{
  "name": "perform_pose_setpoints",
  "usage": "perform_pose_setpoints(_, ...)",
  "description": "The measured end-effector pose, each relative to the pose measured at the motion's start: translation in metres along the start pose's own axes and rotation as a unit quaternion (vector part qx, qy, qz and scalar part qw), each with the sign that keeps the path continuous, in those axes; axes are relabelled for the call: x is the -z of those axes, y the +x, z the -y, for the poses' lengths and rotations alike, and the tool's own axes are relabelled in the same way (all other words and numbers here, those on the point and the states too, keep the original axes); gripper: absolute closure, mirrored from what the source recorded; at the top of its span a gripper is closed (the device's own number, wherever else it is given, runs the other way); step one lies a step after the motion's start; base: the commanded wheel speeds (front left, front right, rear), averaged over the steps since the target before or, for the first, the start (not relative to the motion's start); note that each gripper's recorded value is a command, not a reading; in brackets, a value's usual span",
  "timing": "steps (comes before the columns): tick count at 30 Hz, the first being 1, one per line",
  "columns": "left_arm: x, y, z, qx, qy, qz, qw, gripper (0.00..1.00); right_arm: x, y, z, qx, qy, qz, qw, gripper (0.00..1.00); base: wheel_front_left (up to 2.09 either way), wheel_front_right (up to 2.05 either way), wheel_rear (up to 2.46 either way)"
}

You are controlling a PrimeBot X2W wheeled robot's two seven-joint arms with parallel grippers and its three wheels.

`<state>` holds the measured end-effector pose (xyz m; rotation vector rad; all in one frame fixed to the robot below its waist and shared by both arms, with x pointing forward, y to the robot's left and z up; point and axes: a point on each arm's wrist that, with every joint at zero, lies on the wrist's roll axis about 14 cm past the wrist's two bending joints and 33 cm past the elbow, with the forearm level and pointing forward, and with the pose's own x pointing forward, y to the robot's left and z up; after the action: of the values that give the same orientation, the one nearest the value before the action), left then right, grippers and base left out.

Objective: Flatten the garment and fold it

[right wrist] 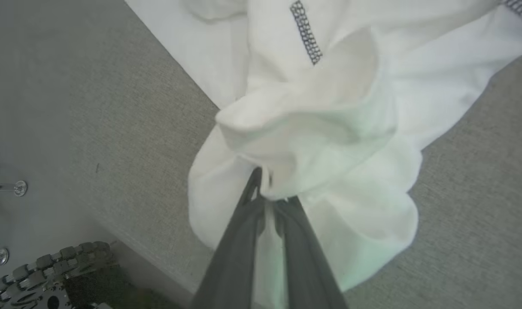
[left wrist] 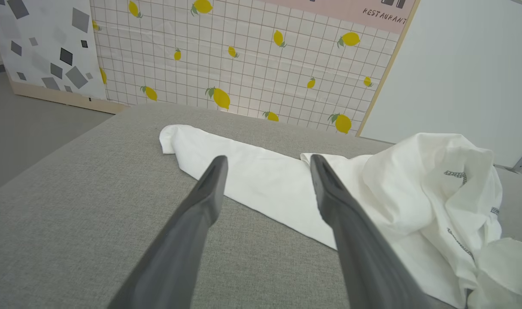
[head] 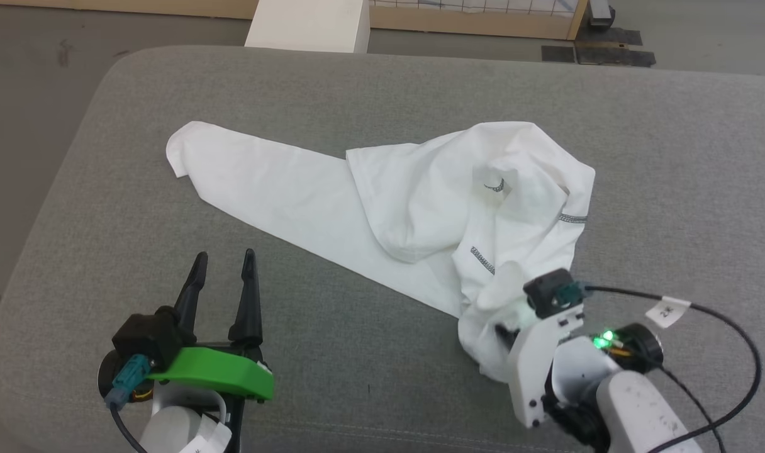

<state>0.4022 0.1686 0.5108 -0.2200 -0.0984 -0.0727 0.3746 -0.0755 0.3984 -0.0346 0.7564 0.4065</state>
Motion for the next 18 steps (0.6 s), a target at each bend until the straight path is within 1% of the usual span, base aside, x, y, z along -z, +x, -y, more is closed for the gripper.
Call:
perform_pose_setpoints(2,0.001,0.0,-0.001,-0.002,-0.001,-0.002,1.0,0.0,-0.015,0.0,0.005,0.006,0.0,0.026,1.0,1.0,0.0,0.0,0.0)
perform_pose_setpoints(5,0.003,0.0,0.0,0.001,-0.002,-0.004,1.0,0.0,-0.045,-0.003,0.026,0.032,0.006,0.075,0.997,1.0,0.0,0.0,0.0)
perform_pose_setpoints(7,0.004,0.0,0.0,0.0,-0.002,-0.006,1.0,0.0,-0.068,-0.01,0.052,0.067,0.015,0.112,0.991,1.0,0.0,0.0,0.0)
perform_pose_setpoints(10,0.005,-0.001,0.0,0.001,-0.001,-0.008,1.0,0.0,-0.091,-0.027,0.104,0.134,0.045,0.154,0.978,1.0,0.0,0.0,0.0)
perform_pose_setpoints(12,0.006,-0.001,-0.001,0.001,-0.002,-0.008,1.0,0.0,-0.095,-0.038,0.137,0.177,0.064,0.165,0.968,1.0,0.0,0.0,0.0)
perform_pose_setpoints(14,0.006,-0.001,-0.001,0.0,-0.002,-0.009,1.0,0.0,-0.09,-0.049,0.171,0.22,0.091,0.166,0.957,1.0,0.0,0.0,0.0)
perform_pose_setpoints(16,0.007,-0.001,-0.002,-0.001,-0.002,-0.01,1.0,0.0,-0.079,-0.056,0.196,0.255,0.111,0.154,0.948,1.0,0.0,0.0,0.0)
perform_pose_setpoints(18,0.008,-0.001,-0.004,-0.003,-0.001,-0.011,1.0,0.0,-0.06,-0.059,0.218,0.285,0.133,0.13,0.94,1.0,0.0,0.0,0.0)
